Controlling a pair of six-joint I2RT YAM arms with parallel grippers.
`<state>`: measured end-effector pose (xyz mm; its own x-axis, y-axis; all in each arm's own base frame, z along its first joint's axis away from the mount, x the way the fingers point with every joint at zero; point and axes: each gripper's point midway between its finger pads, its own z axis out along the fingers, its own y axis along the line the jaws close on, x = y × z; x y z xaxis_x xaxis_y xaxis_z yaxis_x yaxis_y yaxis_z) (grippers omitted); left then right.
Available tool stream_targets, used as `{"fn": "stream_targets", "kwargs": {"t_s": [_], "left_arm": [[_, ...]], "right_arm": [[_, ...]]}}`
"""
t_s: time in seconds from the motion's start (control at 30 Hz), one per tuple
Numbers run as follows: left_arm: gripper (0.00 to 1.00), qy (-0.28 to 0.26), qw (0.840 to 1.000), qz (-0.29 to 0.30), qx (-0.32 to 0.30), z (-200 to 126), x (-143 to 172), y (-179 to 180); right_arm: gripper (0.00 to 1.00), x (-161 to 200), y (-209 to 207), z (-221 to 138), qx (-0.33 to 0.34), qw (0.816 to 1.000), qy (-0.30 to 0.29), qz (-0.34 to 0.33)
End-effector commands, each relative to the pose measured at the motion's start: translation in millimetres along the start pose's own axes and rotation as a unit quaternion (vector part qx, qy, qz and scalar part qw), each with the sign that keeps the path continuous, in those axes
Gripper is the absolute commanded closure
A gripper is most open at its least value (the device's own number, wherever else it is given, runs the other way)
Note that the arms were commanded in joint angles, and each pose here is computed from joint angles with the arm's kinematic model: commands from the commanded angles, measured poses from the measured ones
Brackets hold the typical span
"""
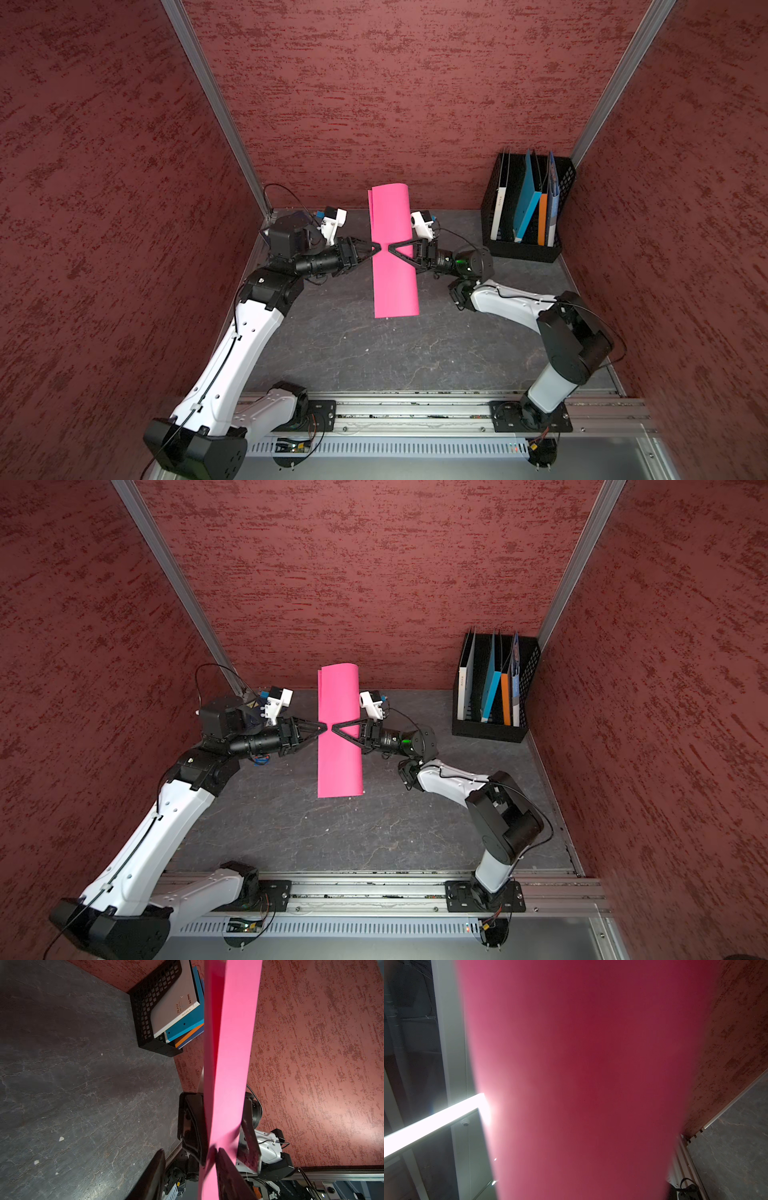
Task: Fold the rectangular paper in half along the long edge
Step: Fold the paper.
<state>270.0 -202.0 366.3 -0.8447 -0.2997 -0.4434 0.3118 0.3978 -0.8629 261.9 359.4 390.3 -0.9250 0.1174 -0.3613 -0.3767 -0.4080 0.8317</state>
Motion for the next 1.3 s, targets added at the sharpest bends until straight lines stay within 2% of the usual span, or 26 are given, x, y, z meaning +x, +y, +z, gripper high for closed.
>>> {"fn": "stream_targets", "kwargs": {"t_s": [0.0, 0.17, 0.5, 0.8, 1.27], "left_arm": [[0.58, -0.007, 1.0, 0.029, 0.002, -5, -3, -11], [0.57, -0.01, 0.999, 0.039, -0.006, -10, -3, -13], [0.58, -0.006, 0.998, 0.033, 0.047, -3, -3, -23], [0.66, -0.007, 0.998, 0.034, 0.056, -5, -2, -26], [0.7, -0.002, 0.998, 0.029, 0.059, -3, 0, -25]], "right_arm": [[0.58, 3, 31, 6, -0.033, 0.999, 0.013, -0.034], [0.58, 3, 31, 7, -0.033, 0.999, 0.014, -0.031], [0.58, 2, 32, 7, -0.034, 0.999, 0.012, -0.03], [0.58, 5, 20, 5, -0.023, 0.999, 0.012, -0.023], [0.6, 9, 10, 7, 0.022, 0.999, 0.024, -0.04]]}}
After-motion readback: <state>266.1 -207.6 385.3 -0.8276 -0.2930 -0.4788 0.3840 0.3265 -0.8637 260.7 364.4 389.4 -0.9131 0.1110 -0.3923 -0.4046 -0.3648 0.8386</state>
